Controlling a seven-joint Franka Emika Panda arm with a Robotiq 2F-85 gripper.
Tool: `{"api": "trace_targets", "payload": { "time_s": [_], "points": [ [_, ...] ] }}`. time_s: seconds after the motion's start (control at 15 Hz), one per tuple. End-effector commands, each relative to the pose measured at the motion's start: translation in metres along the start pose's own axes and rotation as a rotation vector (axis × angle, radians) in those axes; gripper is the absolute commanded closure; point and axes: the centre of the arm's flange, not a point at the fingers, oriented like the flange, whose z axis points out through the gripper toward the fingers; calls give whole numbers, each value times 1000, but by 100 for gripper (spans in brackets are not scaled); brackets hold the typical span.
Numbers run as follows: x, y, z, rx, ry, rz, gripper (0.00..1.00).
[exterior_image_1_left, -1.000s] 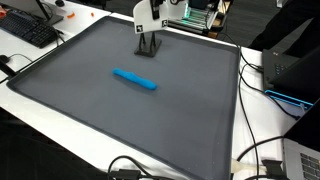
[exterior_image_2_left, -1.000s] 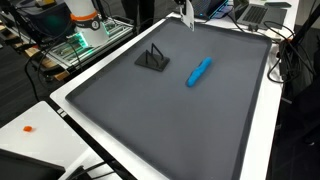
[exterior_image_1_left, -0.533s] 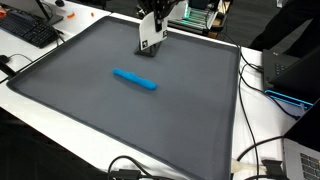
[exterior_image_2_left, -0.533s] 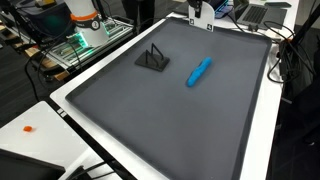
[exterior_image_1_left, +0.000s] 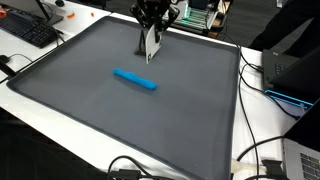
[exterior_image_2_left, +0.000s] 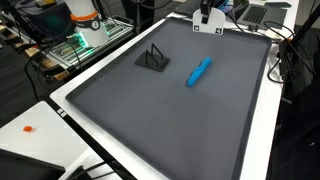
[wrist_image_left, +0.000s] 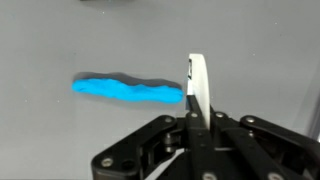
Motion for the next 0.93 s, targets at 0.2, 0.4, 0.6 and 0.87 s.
{"api": "trace_targets", "payload": {
  "time_s": [0.2,0.4,0.6,0.87],
  "points": [
    [2,-1,0,-3,-1,-15,96],
    [2,-1,0,-3,-2,-16,96],
    [7,-3,11,17,-9,-9,99],
    [14,-8,29,12,-46,6,99]
  ]
}}
